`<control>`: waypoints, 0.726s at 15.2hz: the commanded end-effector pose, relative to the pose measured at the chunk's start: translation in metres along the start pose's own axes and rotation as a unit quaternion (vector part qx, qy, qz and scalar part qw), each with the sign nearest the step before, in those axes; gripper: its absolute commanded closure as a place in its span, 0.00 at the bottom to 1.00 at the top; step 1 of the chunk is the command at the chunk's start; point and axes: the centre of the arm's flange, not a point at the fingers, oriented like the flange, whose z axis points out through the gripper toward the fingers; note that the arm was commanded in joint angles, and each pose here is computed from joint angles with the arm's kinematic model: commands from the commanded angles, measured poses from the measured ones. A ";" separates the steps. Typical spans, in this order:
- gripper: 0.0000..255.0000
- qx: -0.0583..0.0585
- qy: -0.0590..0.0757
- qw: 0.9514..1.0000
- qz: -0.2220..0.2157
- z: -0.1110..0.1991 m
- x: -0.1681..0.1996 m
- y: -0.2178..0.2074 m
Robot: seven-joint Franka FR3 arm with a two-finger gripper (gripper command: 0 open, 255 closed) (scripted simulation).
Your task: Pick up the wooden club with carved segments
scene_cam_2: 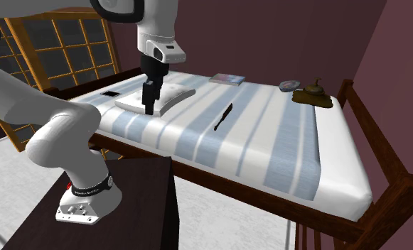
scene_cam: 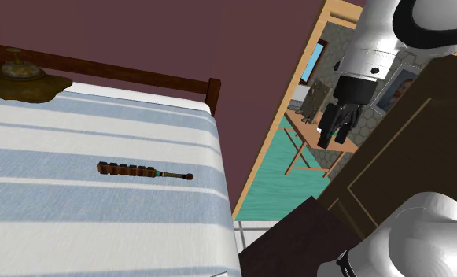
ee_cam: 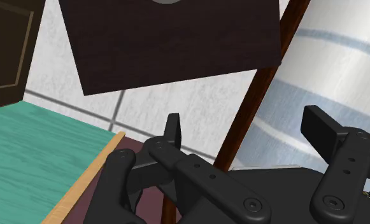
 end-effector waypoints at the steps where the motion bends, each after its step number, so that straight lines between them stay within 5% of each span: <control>1: 0.00 0.000 0.000 1.000 0.000 0.000 0.000 0.000; 6: 0.00 -0.003 0.032 0.995 -0.090 0.035 0.043 -0.018; 11: 0.00 -0.006 0.064 0.982 -0.179 0.067 0.085 -0.043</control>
